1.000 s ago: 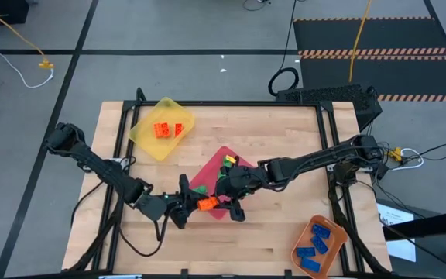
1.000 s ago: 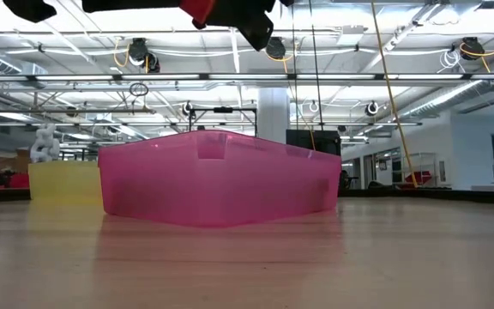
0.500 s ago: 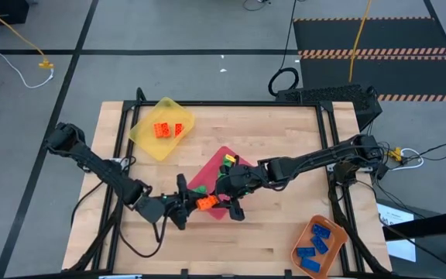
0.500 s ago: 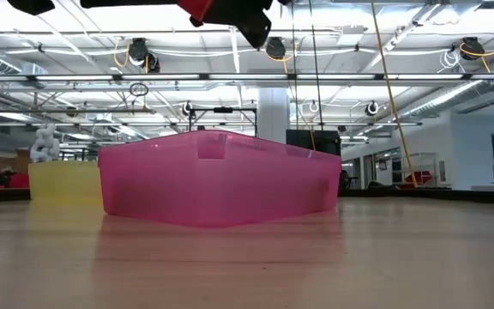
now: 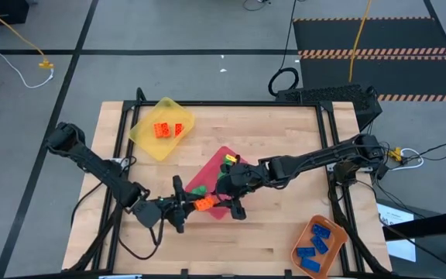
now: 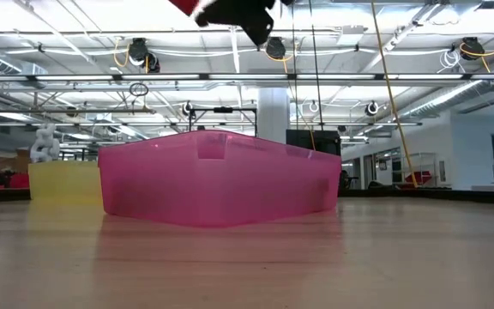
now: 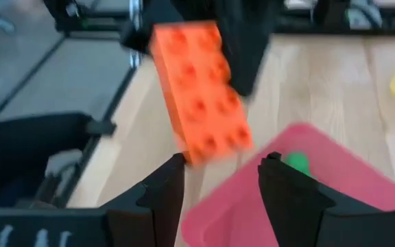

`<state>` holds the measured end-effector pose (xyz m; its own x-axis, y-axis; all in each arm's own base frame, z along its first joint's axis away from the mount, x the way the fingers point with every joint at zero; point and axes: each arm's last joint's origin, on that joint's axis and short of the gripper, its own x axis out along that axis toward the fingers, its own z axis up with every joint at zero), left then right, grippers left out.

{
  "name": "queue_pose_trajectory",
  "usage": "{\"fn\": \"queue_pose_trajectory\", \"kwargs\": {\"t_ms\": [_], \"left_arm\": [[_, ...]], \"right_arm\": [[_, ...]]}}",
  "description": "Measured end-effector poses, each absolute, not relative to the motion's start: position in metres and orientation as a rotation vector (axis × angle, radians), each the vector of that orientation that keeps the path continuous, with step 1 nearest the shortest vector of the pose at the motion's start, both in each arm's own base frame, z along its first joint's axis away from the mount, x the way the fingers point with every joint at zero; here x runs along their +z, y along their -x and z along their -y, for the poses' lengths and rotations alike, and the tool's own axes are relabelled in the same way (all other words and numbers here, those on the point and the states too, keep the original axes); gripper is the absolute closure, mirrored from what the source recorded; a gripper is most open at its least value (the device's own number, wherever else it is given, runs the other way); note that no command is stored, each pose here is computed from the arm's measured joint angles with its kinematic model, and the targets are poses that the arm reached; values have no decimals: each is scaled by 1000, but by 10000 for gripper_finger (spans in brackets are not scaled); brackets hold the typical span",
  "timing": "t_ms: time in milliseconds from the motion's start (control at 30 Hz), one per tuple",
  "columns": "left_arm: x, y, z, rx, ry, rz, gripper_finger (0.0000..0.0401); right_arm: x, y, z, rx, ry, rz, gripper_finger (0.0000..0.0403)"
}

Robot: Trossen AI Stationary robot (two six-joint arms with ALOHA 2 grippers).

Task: Sort & place blocks by color
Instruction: Put the orange game piece into the yellow bin

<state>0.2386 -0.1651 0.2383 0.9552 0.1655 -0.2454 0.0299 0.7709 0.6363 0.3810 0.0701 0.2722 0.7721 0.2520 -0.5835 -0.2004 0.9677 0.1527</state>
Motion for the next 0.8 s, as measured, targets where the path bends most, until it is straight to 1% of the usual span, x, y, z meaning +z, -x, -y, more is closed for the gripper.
{"fn": "queue_pose_trajectory", "kwargs": {"t_ms": [133,200,333,400,500,600,667,800], "left_arm": [[241,-234,172,40,-705,-275,327],[241,-233,173,35,-735,-273,327],[241,-232,172,99,-762,-285,327],[241,-230,169,179,-749,-308,327],[246,-225,152,320,-629,-347,327],[250,-216,118,448,-465,-423,327],[255,-208,90,535,-363,-473,327],[262,-189,33,648,-145,-614,327]], "right_arm": [[264,-377,-67,204,-72,-727,230],[263,-377,-66,197,-69,-734,221],[262,-374,-66,165,-51,-763,180],[259,-371,-65,137,-42,-807,156],[255,-367,-64,98,-27,-862,125],[252,-365,-62,61,-39,-896,109],[252,-364,-62,52,-45,-905,106],[252,-363,-67,68,-37,-908,112]]}}
